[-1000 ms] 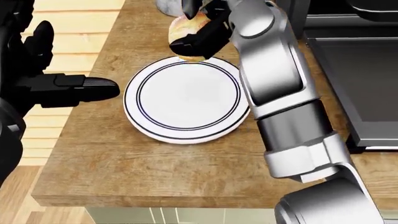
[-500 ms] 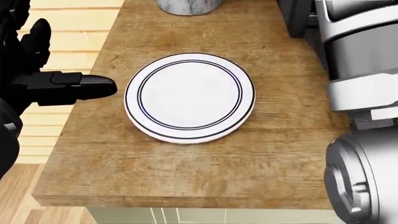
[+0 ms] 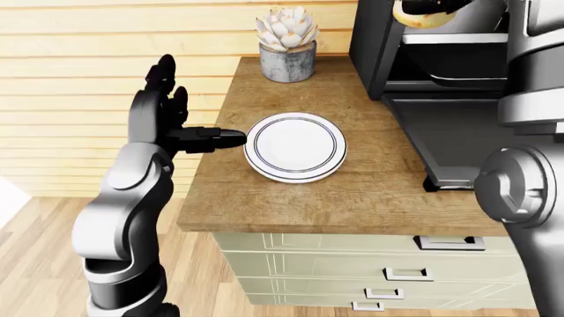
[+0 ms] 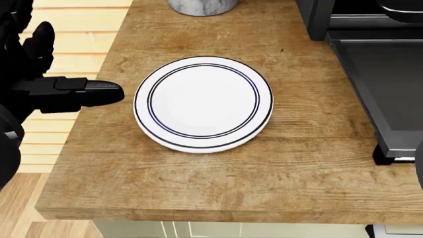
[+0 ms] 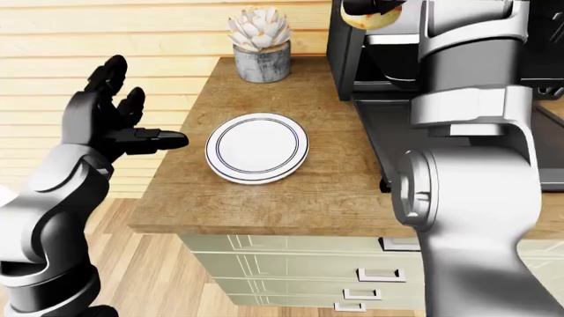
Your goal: Place the bread on the tray of the toaster oven.
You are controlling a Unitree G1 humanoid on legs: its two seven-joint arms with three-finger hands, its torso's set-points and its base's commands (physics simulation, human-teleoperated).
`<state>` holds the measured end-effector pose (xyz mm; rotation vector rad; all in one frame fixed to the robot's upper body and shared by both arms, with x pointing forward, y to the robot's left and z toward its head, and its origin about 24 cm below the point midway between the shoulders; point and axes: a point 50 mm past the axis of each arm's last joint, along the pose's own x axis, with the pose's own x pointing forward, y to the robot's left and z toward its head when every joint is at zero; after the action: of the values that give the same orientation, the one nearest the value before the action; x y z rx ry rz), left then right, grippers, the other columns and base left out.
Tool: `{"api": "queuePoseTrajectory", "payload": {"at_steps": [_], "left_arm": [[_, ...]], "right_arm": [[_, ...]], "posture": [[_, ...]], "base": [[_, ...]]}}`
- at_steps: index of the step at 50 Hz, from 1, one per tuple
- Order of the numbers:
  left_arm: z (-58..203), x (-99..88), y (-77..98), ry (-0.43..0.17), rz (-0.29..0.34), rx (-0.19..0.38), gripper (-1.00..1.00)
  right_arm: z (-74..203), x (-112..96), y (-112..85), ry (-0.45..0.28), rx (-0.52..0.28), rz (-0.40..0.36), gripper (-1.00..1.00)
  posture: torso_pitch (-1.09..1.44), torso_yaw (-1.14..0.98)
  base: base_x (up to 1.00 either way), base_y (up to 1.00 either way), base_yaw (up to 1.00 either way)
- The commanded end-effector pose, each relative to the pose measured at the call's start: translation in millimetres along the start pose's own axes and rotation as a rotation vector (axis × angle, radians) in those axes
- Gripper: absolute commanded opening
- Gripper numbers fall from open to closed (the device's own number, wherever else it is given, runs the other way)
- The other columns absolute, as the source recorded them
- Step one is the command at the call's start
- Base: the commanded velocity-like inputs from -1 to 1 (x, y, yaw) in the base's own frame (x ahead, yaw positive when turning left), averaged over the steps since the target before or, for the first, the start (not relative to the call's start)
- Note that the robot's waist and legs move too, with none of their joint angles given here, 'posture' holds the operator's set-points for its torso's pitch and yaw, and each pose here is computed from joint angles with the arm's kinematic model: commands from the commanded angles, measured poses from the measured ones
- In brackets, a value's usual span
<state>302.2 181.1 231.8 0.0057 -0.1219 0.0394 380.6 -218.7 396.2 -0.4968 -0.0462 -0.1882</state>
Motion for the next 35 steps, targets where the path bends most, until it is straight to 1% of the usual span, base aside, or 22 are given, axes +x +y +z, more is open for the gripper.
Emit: {"api": "queuePoseTrajectory", "payload": {"at_steps": [1, 9, 16, 20, 27, 35], "left_arm": [[17, -1.7, 0.9, -0.095, 0.003, 0.003, 1.00], [16, -1.8, 0.8, -0.092, 0.004, 0.003, 1.00], [14, -1.2, 2.1, -0.094, 0.006, 0.003, 1.00], [17, -2.2, 2.2, -0.095, 0.006, 0.002, 1.00], [17, -1.7, 2.8, -0.096, 0.009, 0.001, 1.00], [17, -2.0, 2.3, -0.095, 0.008, 0.002, 1.00]], "right_arm": [[21, -11, -19.0, -0.086, -0.006, -0.059, -1.00], [6, -14, -42.6, -0.054, -0.011, -0.129, -1.00], [-9, -12, -53.3, -0.020, 0.001, -0.179, -1.00], [-17, -10, -57.6, 0.002, 0.030, -0.208, -1.00], [-31, -3, -57.4, 0.032, 0.073, -0.239, -1.00], [-42, 2, -59.1, 0.051, 0.090, -0.273, -1.00]], "posture": [[0.00, 0.00], [0.00, 0.00], [0.00, 0.00], [0.00, 0.00], [0.00, 0.00], [0.00, 0.00]], "base": [[0.00, 0.00, 0.00], [0.00, 0.00, 0.00], [0.00, 0.00, 0.00], [0.00, 0.00, 0.00], [0.00, 0.00, 0.00], [0.00, 0.00, 0.00]]}}
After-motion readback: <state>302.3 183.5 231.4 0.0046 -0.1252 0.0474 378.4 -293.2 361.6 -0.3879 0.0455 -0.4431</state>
